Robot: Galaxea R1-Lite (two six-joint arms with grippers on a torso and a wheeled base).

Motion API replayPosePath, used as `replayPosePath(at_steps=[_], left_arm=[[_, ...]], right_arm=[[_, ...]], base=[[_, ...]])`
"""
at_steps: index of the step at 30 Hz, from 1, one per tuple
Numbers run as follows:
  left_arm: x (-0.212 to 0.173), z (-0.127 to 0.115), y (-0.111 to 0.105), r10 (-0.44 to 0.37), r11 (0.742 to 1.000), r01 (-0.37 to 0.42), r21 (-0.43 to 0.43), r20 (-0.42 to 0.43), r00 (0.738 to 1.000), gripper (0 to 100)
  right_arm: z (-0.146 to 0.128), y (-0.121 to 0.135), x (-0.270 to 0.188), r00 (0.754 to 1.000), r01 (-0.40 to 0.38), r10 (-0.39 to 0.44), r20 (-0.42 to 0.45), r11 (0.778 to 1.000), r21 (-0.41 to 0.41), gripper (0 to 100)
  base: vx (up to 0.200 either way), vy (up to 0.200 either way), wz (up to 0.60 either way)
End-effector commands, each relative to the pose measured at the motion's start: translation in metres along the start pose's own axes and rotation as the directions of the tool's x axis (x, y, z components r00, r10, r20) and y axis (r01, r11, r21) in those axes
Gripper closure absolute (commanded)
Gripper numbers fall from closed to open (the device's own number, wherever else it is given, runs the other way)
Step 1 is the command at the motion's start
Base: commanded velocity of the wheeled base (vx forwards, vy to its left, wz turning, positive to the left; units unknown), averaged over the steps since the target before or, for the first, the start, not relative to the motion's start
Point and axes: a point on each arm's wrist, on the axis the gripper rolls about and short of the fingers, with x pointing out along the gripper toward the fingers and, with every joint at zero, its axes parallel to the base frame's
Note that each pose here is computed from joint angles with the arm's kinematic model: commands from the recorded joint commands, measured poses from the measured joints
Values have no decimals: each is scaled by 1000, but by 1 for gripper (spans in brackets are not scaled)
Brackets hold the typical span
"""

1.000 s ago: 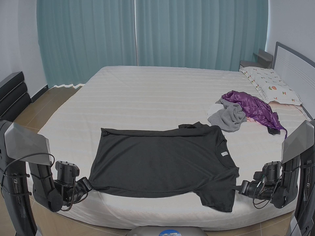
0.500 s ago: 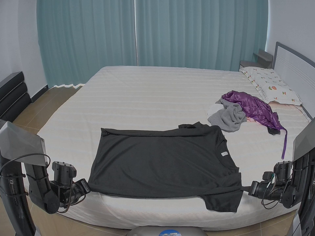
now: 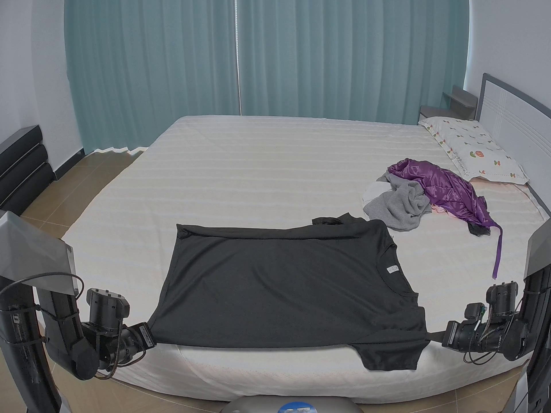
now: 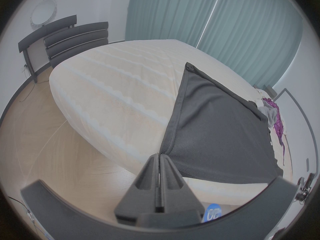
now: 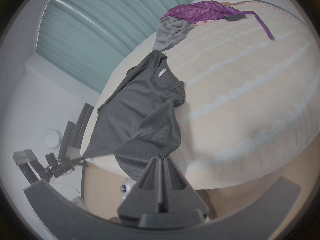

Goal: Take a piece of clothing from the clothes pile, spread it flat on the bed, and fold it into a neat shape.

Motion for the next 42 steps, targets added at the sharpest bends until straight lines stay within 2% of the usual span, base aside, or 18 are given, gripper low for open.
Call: replayPosePath(at_steps=[1,6,12,16,19,22,29,35,42], left_arm=[[-7,-3,4,10,999,-10,36,-12,1000,100],[-17,-8,8,22,996,-19,90,-26,999,100],[-26,-9,12,54,992,-52,114,-11,999,100],[-34,-13,16,66,984,-61,166,-24,998,100],[-34,-13,17,75,983,-69,172,-32,997,100],[-41,-15,18,122,976,-113,188,-37,992,100],[-58,-17,19,133,966,-114,233,-70,989,100],[-69,-20,21,143,958,-112,265,-100,985,100],[-66,-18,12,100,962,-70,265,-101,990,100]], right_arm=[[-1,0,-11,1000,9,-9,-5,999,-47,100],[-4,-3,-18,999,32,-34,-33,997,-63,100],[-10,-3,-22,995,41,-50,-89,995,-96,100],[-9,-1,-27,995,43,-51,-84,994,-97,100],[-10,0,-29,995,47,-56,-88,994,-94,100],[-16,0,-35,988,54,-69,-138,993,-107,100],[-17,-3,-46,986,70,-88,-143,990,-126,100],[-22,4,-60,983,53,-74,-165,990,-129,100],[-21,4,-61,985,51,-74,-157,987,-150,100]], base=[[0,0,0],[0,0,0],[0,0,0],[0,0,0],[0,0,0],[0,0,0],[0,0,0],[0,0,0],[0,0,0]])
